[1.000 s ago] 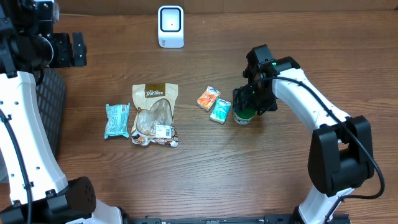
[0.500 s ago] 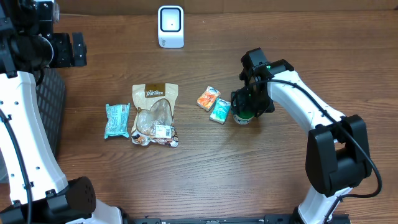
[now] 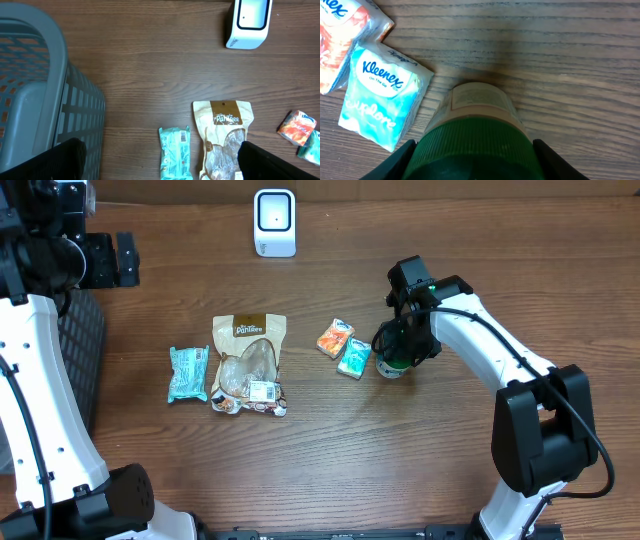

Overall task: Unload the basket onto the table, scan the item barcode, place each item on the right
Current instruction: 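Lower the right gripper around the jar cap and close it, then lift the green-capped jar and carry it to the scanner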

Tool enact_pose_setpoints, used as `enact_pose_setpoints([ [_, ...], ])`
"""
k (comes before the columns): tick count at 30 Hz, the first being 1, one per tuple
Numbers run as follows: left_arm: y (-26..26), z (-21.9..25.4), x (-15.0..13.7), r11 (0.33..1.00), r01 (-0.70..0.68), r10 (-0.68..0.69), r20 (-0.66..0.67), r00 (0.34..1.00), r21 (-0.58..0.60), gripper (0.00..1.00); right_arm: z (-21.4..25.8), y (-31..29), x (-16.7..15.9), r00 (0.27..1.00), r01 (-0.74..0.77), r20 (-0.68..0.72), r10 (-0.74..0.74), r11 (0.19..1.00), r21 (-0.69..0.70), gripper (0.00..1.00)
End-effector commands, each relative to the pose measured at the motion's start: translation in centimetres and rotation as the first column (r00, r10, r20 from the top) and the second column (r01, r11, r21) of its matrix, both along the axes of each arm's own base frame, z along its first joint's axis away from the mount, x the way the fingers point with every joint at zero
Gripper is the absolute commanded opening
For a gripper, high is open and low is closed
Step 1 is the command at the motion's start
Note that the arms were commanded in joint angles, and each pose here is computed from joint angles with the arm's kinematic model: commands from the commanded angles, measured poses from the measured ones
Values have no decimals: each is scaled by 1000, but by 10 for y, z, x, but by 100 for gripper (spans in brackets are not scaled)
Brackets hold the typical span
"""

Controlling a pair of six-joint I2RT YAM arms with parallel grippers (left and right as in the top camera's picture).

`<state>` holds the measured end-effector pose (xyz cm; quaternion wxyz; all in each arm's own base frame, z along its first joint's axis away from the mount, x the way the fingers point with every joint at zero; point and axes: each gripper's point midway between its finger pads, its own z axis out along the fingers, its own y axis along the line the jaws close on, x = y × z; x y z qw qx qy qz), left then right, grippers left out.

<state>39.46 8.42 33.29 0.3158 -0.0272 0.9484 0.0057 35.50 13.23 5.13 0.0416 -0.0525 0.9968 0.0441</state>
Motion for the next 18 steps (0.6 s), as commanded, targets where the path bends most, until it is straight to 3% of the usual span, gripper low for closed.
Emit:
enact_pose_setpoints([
  [1,2,8,0,1000,12,-13,23,1000,23,100,7,9,0,1000,-3,-10,4,998,59,34],
  [7,2,8,0,1000,12,-13,23,1000,23,100,63,29,10,999,-9,33,2,975,224,33],
  [10,2,8,0,1000,12,-13,23,1000,23,99,100,50,11,996,-81,74,58,926,368,33],
  [14,2,8,0,1000,12,-13,23,1000,23,99,154,92,4,975,-223,156,162,764,605,32],
  [15,2,8,0,1000,12,-13,23,1000,23,100,177,107,-2,958,-286,197,208,665,690,32],
  [18,2,8,0,1000,12,-13,23,1000,23,99,205,121,-7,939,-340,246,240,542,768,31],
])
